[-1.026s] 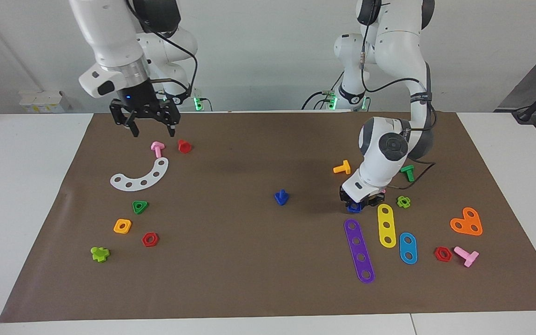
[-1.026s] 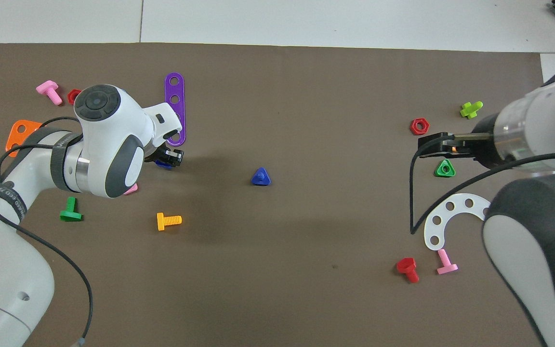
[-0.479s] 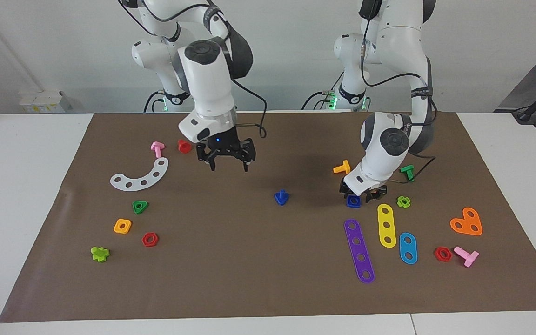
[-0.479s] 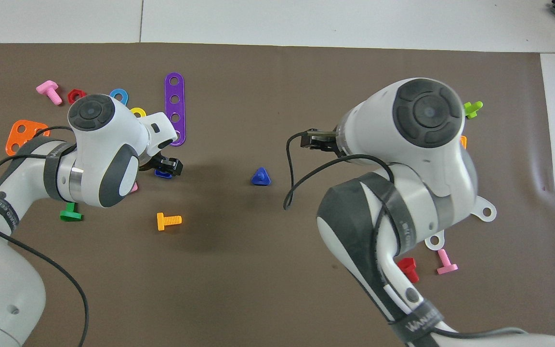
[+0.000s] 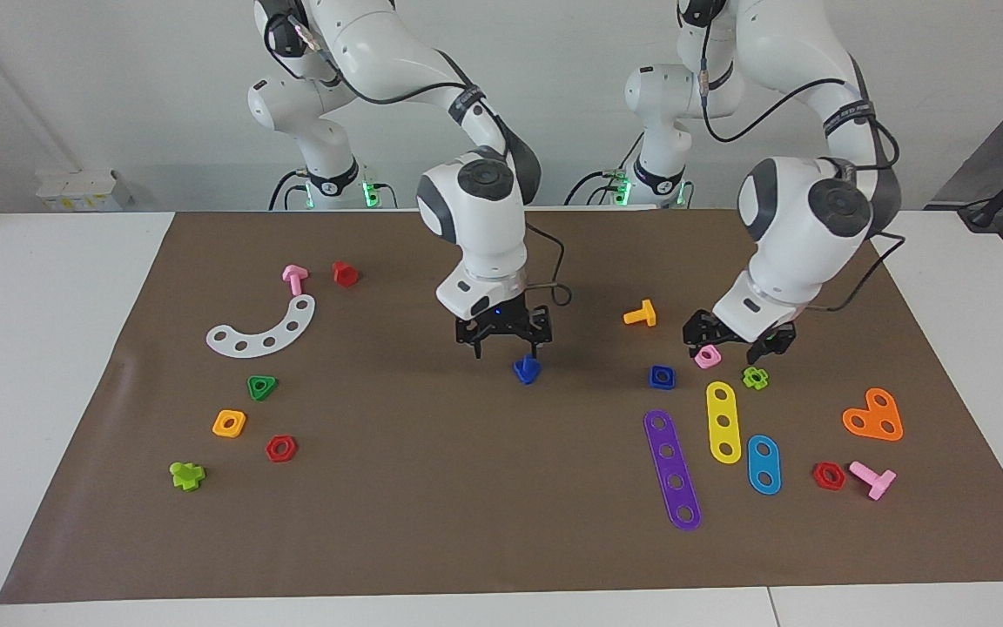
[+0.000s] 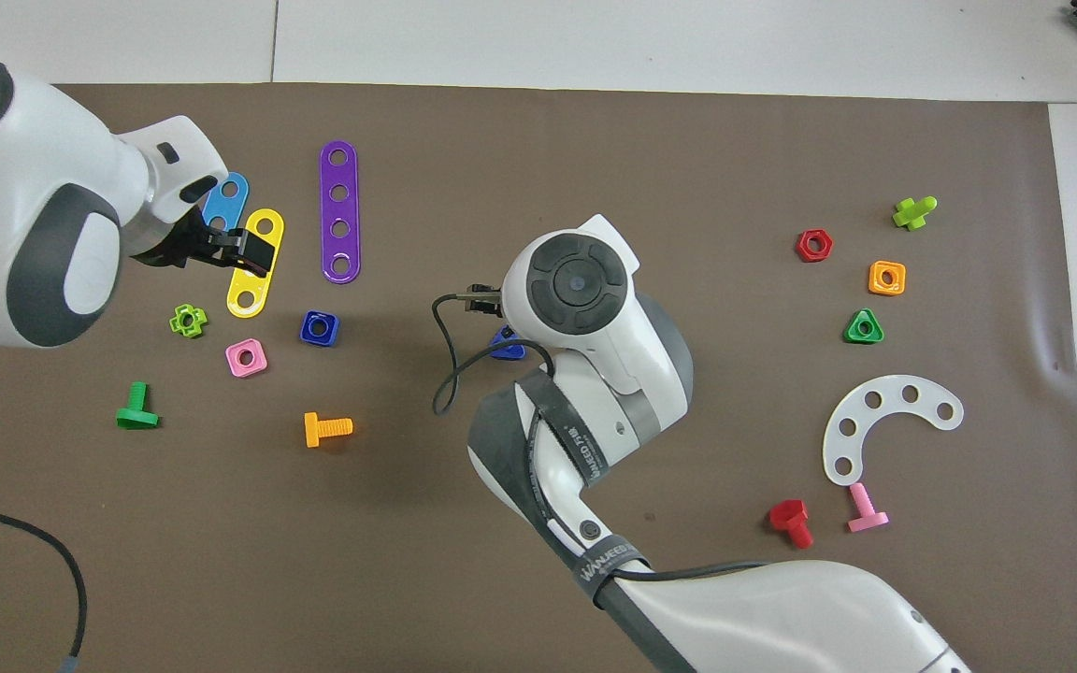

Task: Unscrew and place screws in storage area

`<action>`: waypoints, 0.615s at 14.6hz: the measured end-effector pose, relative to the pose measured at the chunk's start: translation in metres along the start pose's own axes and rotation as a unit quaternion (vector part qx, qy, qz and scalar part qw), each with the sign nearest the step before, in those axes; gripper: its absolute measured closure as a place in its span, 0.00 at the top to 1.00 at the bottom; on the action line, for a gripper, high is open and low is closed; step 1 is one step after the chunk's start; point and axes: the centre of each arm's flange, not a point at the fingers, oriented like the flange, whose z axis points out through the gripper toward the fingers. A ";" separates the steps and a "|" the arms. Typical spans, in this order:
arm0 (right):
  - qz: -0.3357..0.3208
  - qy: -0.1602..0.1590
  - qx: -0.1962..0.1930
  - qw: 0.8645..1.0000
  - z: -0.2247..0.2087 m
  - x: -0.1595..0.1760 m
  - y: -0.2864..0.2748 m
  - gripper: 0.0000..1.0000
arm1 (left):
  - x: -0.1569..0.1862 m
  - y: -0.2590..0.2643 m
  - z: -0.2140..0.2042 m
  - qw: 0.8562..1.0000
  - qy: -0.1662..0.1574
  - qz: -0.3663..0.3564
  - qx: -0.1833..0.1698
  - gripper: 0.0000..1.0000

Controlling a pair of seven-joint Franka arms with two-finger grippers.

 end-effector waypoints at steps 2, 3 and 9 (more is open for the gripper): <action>-0.007 0.009 0.006 1.000 0.019 -0.003 -0.017 1.00 | -0.003 -0.034 -0.030 1.000 0.002 -0.027 0.000 1.00; -0.009 0.009 0.006 1.000 0.026 -0.004 -0.019 1.00 | -0.008 -0.051 -0.045 0.999 0.000 -0.040 0.000 1.00; -0.018 -0.009 -0.011 1.000 0.057 -0.018 -0.023 0.64 | -0.040 -0.067 -0.126 0.998 0.026 -0.051 0.013 1.00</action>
